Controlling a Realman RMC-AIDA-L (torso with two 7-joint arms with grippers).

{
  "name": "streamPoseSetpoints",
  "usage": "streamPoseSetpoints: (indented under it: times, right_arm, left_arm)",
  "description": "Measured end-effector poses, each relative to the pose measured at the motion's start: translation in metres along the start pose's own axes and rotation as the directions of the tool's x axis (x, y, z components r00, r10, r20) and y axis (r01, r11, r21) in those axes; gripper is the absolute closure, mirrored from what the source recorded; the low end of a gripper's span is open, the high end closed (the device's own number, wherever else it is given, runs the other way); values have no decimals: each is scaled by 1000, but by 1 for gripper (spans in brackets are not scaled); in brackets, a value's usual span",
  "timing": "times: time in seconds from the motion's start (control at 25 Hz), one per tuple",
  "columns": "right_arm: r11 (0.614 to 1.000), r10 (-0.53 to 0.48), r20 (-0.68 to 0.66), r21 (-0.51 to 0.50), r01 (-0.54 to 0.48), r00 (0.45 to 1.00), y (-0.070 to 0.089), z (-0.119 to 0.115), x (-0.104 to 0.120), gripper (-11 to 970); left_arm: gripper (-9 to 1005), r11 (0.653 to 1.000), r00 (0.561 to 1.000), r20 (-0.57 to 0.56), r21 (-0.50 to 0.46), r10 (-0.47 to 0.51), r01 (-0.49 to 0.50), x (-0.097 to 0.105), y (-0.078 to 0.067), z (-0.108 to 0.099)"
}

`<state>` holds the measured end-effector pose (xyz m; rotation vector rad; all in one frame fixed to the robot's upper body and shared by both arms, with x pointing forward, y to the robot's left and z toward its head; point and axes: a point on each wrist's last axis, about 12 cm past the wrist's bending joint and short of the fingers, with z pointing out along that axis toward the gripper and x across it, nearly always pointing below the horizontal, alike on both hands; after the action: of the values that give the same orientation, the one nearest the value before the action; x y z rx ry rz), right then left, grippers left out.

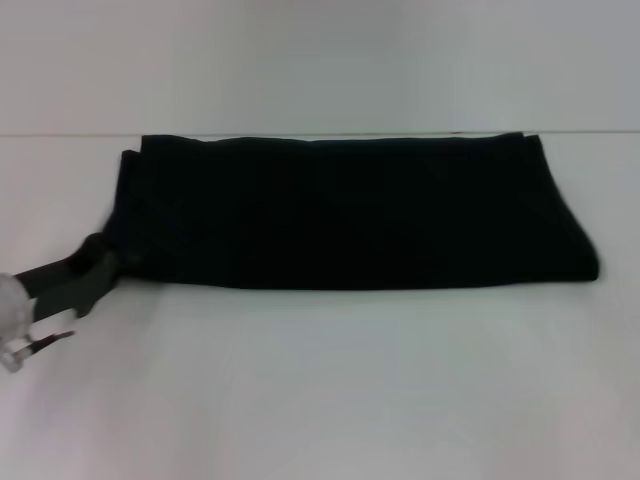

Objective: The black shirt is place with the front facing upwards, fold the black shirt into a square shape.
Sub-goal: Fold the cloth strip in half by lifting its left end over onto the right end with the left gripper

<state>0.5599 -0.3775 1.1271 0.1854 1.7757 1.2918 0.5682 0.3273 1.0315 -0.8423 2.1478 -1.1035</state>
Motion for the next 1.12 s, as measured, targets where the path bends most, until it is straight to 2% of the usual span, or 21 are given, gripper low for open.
streamPoseSetpoints:
  times: [0.28,0.6,0.92,1.0,1.12]
  right_arm:
    - [1000,17,15,7,-17,1000,-2,0,2,45]
    - [999,41,23,32,-42,999,-7,1,6,45]
    - [998,51,26,42,-52,998,-10,0,8,45]
    - [998,49,26,43,-50,998,-10,0,8,45]
    - [998,46,26,42,-47,999,-10,0,8,45]
  left_arm:
    - [990,998,988,143,-16,-51,54,-9,27,-29]
    - [987,990,945,296,15,-141,143,-9,54,-54]
    - [985,983,932,312,59,-184,175,7,62,-61]
    - [984,986,941,297,73,-164,149,8,59,-61]
    - [983,990,965,245,124,-90,61,3,43,-57]
